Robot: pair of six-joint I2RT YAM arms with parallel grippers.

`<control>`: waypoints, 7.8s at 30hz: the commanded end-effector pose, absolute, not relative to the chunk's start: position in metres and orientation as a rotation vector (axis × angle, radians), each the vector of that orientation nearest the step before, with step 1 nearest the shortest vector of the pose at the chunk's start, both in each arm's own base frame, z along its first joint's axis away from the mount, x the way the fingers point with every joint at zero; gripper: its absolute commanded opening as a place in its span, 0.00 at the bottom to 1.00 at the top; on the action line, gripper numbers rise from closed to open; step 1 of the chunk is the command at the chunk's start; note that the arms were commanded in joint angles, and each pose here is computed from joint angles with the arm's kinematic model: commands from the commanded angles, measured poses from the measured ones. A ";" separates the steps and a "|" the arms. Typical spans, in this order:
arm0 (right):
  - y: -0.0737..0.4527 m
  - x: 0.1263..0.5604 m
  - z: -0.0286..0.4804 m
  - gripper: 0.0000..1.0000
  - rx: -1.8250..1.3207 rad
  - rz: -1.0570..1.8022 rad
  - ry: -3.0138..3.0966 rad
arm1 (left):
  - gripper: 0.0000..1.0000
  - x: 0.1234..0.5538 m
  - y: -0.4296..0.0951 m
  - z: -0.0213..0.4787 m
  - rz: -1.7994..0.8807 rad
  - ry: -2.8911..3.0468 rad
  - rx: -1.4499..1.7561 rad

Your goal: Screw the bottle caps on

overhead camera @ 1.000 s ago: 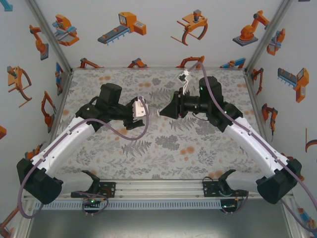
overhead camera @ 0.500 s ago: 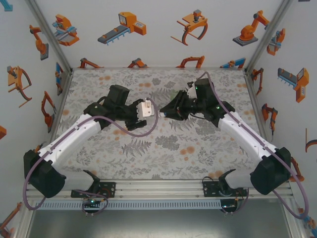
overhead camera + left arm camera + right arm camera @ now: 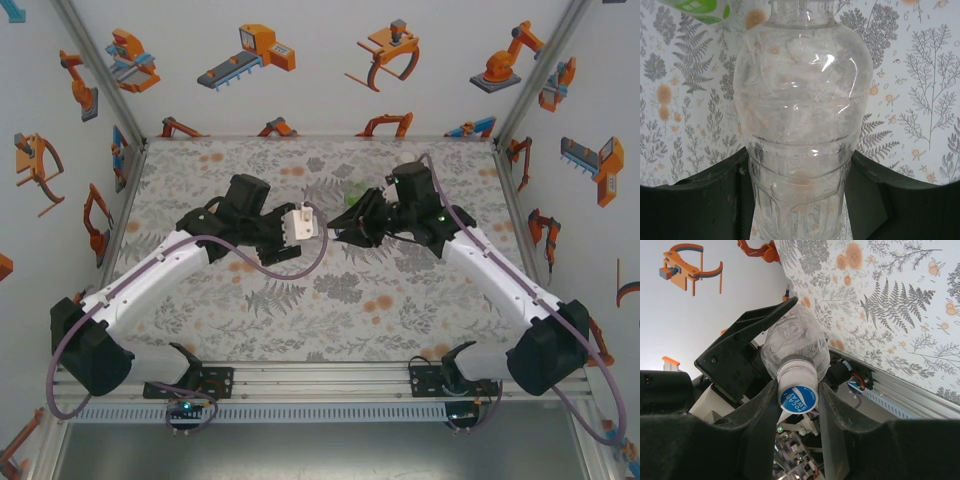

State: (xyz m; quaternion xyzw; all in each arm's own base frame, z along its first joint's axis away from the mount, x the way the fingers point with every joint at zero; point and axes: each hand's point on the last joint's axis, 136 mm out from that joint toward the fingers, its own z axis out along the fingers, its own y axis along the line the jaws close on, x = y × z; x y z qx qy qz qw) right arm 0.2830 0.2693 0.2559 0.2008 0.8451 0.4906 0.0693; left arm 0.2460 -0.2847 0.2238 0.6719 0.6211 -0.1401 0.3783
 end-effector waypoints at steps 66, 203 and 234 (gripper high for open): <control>0.262 0.185 0.387 0.48 -1.429 0.827 1.175 | 0.00 0.198 -0.318 0.304 -0.686 1.234 1.673; 0.262 0.182 0.387 0.35 -1.485 0.771 1.166 | 0.00 0.200 -0.335 0.291 -0.687 1.257 1.676; 0.235 0.265 0.304 0.00 0.666 1.349 2.446 | 0.00 0.236 -0.354 0.294 -0.625 1.282 1.585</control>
